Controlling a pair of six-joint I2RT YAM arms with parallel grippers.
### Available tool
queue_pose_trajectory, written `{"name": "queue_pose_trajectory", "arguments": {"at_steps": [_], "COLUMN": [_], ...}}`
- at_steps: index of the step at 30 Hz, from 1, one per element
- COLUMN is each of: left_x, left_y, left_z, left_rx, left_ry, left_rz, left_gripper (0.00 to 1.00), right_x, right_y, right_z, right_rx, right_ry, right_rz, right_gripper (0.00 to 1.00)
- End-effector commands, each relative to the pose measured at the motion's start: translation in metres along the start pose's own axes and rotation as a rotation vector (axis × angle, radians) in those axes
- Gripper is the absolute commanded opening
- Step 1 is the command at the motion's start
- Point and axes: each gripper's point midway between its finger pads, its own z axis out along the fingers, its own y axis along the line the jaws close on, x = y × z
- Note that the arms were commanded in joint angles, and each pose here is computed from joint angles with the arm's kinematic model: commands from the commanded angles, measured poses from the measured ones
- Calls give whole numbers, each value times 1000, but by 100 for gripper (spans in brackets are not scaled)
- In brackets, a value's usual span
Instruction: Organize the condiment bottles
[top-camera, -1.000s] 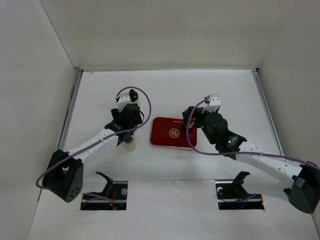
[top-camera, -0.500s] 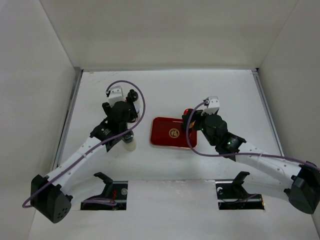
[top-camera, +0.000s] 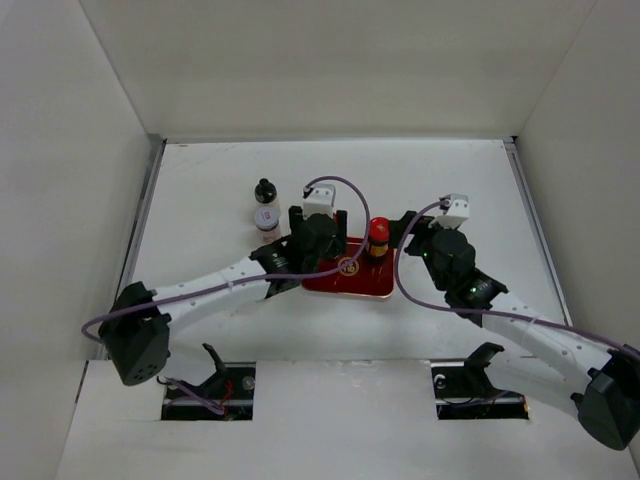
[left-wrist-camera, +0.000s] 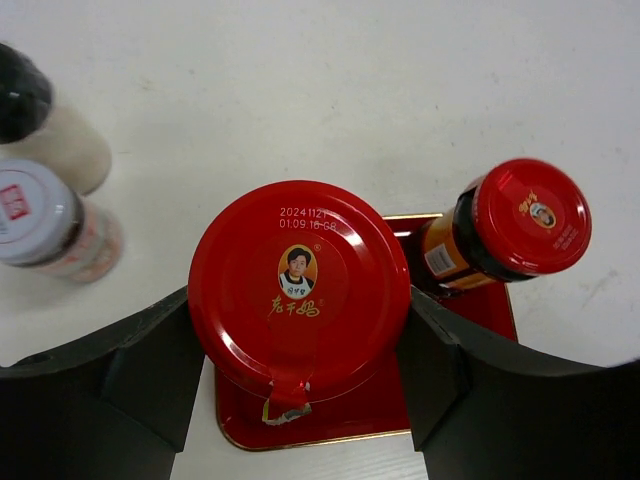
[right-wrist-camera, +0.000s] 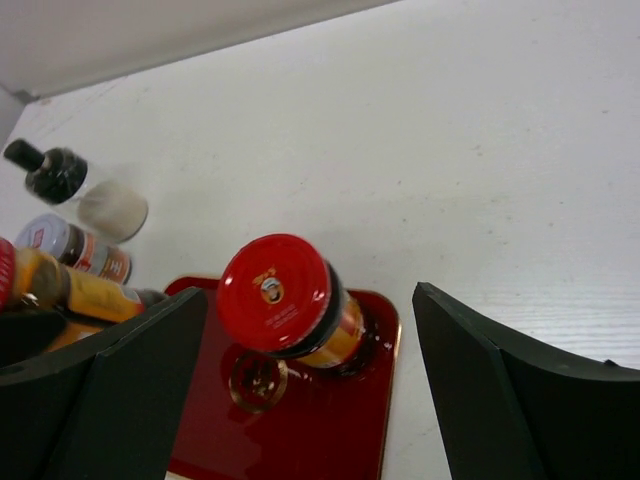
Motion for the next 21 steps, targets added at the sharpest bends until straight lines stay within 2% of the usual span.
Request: {"name": "queue_pose_trajectory", "arguments": {"at_steps": [1,9,15,18,21], "left_x": [-72,-44,-28,-21,-17], "left_y": [-41,-70,-74,-75,-78], "left_z": [0,35,49,55,56], "left_rx": [119,171,163,156,155], "left_ry": [-209,-168,-143,-131,-127], "left_rz": [-169,-143,-131,-121,-115], "left_gripper": [34,35,37,41,53], "right_x": [-15,-10,-8,-7,-8], "right_y": [-10,-23,-24,-23,-21], "right_z": [2,5,7,6,6], "right_rx": [28,69,71,66,60], "right_ry": [-59,-54,-46,-43,-42], "right_rz": [83,106,109,106,106], "right_gripper": [91,97,100,100,100]}}
